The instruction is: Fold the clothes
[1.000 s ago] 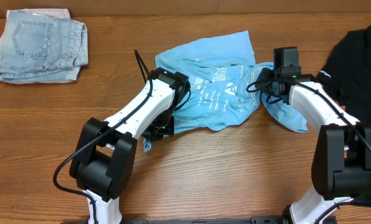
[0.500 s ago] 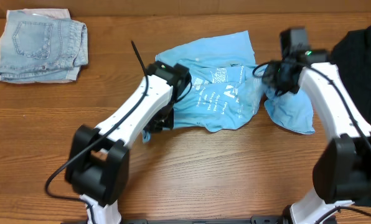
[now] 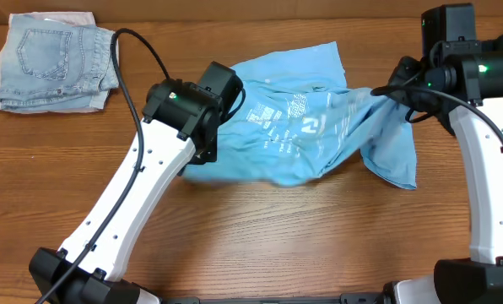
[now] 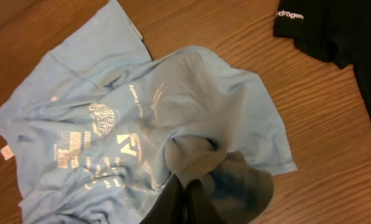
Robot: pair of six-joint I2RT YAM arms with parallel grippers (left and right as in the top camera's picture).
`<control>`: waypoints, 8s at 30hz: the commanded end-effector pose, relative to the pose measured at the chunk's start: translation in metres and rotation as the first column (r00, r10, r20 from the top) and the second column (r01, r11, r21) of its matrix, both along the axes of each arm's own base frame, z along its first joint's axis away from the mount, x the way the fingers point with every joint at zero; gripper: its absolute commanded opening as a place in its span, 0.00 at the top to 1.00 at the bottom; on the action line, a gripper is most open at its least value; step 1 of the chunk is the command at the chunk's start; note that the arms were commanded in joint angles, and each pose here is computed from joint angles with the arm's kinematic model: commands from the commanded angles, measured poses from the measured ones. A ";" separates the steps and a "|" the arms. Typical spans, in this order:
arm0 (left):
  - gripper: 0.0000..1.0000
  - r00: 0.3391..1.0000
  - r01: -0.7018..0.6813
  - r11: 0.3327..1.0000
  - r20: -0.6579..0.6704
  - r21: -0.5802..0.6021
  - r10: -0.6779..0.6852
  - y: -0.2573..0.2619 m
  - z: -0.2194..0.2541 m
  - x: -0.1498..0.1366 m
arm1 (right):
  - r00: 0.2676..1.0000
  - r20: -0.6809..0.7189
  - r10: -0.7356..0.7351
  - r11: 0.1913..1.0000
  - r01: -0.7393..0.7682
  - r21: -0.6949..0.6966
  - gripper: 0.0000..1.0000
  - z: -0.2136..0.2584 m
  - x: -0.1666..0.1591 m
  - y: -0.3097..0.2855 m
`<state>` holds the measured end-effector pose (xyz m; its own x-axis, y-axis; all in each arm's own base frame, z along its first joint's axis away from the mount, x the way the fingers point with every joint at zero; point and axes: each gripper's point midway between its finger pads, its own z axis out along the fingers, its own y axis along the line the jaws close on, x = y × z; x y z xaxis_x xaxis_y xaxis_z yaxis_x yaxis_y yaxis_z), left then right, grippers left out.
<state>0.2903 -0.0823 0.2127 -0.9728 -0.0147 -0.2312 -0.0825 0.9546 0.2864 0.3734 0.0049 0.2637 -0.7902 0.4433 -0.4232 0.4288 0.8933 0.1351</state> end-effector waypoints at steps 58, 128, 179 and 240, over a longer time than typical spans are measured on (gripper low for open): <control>0.05 0.973 -0.021 0.874 -0.211 -0.485 -0.094 0.012 -0.198 -0.012 | 0.995 -0.024 -0.099 0.995 0.098 -0.011 0.96 0.001 -0.009 -0.035; 0.96 0.984 -0.035 0.918 -0.173 -0.396 -0.037 0.026 -0.163 0.024 | 0.996 -0.020 -0.085 0.996 0.085 0.017 0.96 0.001 -0.007 -0.030; 0.96 0.493 -0.260 0.942 0.811 -0.210 0.317 0.139 0.245 0.010 | 0.874 0.484 -0.054 0.999 0.048 0.025 0.96 0.184 0.003 -0.029; 0.96 0.880 -0.143 0.955 0.409 -0.259 0.242 0.067 0.109 0.171 | 0.971 0.227 0.070 0.995 -0.085 0.059 0.96 0.074 0.084 -0.024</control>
<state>0.4836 -0.0116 0.2735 -0.8201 -0.2085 -0.5329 -0.2928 0.9530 0.0777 0.4785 -0.0216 0.3021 -0.7412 0.4232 -0.5210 0.3345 0.9059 0.2599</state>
